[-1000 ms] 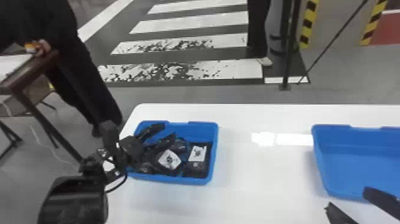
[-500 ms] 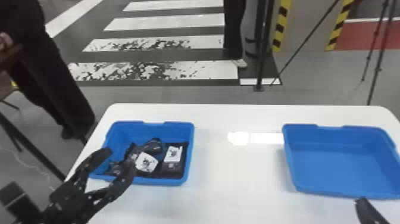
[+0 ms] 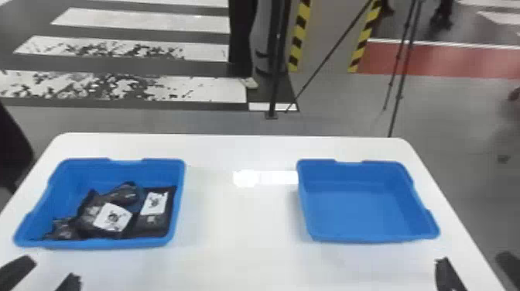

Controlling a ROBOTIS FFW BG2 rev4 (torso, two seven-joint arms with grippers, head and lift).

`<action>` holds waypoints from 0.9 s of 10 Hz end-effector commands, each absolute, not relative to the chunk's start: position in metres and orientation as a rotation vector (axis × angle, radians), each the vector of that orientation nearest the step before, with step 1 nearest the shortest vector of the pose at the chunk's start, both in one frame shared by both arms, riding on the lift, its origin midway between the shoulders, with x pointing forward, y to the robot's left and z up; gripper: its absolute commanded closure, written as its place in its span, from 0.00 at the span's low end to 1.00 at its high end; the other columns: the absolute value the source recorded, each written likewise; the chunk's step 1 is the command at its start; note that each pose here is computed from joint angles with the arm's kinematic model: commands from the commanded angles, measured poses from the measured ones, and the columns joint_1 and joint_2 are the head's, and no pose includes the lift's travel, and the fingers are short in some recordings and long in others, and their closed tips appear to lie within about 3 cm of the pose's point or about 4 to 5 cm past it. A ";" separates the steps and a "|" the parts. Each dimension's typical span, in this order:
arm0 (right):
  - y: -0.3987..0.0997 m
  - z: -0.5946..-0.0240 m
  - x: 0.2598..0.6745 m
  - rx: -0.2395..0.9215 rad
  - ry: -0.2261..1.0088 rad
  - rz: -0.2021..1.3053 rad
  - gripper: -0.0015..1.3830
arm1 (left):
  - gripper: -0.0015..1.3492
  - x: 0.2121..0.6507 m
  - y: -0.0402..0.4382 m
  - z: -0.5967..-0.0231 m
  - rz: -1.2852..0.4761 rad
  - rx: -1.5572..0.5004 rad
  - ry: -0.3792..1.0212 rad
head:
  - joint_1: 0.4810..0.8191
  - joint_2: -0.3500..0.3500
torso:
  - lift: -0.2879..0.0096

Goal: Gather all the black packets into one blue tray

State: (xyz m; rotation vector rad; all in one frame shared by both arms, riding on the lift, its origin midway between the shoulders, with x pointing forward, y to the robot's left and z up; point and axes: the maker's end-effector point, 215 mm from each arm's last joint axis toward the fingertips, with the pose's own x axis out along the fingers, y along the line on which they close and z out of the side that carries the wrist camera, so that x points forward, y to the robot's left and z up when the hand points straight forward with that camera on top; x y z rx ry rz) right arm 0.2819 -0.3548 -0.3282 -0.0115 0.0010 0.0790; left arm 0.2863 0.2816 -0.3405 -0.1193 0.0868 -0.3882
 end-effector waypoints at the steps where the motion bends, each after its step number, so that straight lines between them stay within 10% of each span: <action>1: -0.360 -0.334 0.275 -0.025 0.009 0.060 0.08 | 0.26 0.274 0.291 -0.338 -0.343 -0.134 0.073 | 0.63 0.28 | 0.60; 9: -0.360 -0.338 0.276 -0.020 0.013 0.057 0.08 | 0.27 0.276 0.283 -0.340 -0.350 -0.164 0.077 | 0.63 0.26 | 0.60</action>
